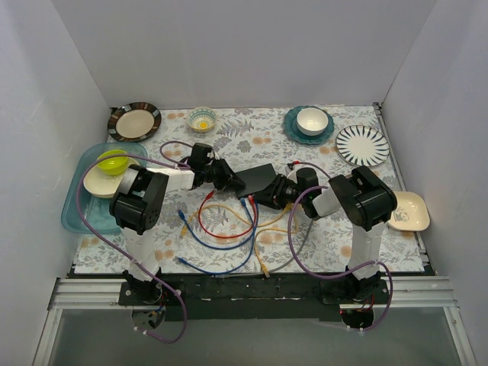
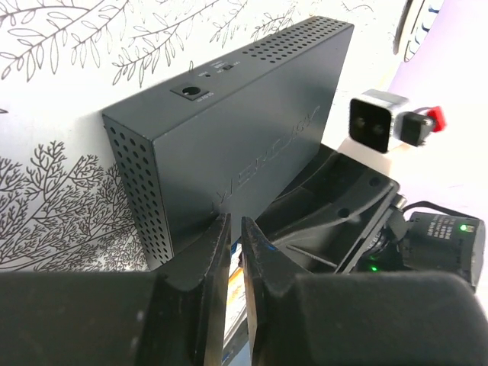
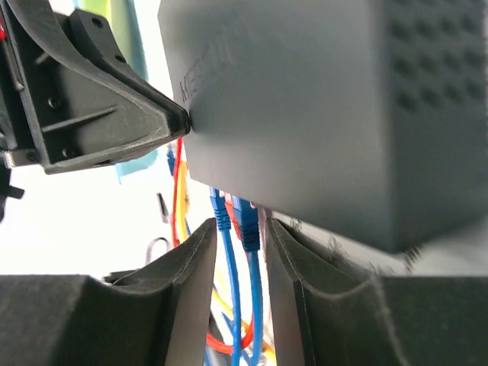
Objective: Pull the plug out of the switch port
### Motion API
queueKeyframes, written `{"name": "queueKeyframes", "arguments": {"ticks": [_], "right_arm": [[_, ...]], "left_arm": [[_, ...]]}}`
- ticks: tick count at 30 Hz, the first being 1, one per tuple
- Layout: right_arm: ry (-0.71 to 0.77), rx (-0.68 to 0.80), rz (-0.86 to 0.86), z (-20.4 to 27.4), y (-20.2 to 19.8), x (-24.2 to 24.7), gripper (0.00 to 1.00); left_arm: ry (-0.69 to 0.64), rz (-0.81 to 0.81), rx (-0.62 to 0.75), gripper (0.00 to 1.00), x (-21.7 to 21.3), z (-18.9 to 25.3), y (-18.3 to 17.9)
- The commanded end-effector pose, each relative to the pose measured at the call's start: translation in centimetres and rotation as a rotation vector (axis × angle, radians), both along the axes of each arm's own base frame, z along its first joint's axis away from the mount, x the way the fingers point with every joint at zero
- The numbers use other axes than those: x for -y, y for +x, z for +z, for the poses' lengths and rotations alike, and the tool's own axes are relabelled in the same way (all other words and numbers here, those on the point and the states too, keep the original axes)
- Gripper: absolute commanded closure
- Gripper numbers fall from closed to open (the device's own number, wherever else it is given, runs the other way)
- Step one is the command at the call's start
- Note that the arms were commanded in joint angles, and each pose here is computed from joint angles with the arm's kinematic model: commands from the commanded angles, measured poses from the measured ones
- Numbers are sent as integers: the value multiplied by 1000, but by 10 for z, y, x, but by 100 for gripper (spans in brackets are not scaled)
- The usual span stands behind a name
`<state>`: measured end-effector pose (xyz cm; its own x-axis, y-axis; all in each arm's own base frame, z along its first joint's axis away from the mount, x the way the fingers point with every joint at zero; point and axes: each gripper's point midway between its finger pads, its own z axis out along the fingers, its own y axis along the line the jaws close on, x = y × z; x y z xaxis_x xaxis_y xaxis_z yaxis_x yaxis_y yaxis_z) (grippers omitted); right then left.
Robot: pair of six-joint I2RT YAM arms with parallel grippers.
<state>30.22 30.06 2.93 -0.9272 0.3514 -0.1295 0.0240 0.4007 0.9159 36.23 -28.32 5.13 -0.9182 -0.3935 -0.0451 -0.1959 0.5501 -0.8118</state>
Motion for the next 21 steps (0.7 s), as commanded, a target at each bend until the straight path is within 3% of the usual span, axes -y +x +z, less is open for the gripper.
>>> {"name": "queueKeyframes", "arguments": {"ticks": [1, 10, 21], "right_arm": [[20, -116, -72, -15, -5, 7, 60], [77, -149, -136, -11, 8, 3, 69], [104, -151, -163, -6, 25, -3, 65]], "left_arm": [[-5, 4, 85, 88, 0, 24, 11], [-2, -12, 75, 88, 4, 19, 17], [2, -25, 61, 88, 3, 12, 12]]}}
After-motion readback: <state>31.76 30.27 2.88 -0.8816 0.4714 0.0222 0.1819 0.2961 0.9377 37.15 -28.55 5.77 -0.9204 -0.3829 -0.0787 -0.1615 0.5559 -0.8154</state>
